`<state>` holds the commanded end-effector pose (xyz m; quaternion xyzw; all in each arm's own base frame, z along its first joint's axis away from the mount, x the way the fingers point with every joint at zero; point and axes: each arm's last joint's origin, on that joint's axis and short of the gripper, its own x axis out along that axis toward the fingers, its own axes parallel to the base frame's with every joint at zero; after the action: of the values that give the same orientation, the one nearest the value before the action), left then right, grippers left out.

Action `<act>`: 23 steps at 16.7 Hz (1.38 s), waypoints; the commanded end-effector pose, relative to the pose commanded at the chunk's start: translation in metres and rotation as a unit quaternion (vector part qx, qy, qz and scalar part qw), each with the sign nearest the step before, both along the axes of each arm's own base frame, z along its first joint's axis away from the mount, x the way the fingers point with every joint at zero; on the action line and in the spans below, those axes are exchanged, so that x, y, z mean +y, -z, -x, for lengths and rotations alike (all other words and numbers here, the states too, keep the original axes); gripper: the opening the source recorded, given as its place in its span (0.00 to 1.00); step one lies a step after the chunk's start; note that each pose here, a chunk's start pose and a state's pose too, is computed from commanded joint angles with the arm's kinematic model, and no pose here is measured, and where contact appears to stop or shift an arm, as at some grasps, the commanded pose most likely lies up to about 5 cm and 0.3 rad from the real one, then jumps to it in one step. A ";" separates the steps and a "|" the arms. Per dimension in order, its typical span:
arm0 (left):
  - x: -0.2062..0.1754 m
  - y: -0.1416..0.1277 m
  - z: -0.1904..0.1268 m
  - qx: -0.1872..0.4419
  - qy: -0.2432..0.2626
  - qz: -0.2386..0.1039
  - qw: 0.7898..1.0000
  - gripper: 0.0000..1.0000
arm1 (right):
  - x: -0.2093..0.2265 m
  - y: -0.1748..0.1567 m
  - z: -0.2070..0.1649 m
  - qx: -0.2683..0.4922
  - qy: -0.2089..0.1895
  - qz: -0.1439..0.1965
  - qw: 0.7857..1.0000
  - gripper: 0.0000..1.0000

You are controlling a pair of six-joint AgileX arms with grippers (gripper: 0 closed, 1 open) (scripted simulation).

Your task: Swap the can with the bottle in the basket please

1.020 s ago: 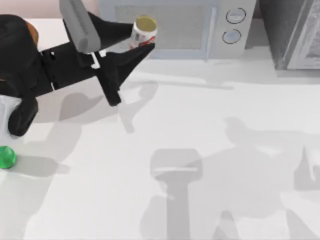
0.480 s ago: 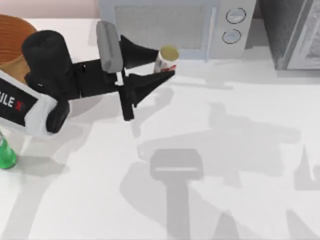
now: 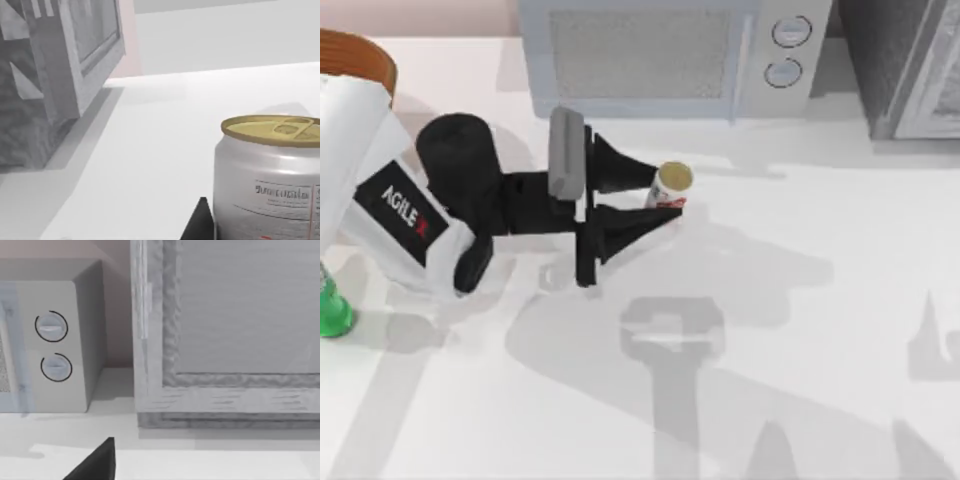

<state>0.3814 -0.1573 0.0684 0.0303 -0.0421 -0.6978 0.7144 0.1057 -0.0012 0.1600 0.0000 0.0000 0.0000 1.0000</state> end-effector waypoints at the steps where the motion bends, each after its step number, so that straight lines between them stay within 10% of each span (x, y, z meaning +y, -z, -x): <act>1: 0.000 0.011 -0.001 0.008 0.007 -0.002 1.000 0.00 | 0.000 0.000 0.000 0.000 0.000 0.000 1.000 1.00; 13: 0.003 0.050 0.000 0.051 0.022 -0.009 0.998 0.00 | 0.000 0.000 0.000 0.000 0.000 0.000 1.000 1.00; 23: 0.003 0.050 0.000 0.051 0.022 -0.009 0.998 0.75 | 0.000 0.000 0.000 0.000 0.000 0.000 1.000 1.00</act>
<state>0.3815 -0.1548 0.0180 0.0000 0.0000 -0.7141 0.7000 0.1057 -0.0012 0.1600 0.0000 0.0000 0.0000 1.0000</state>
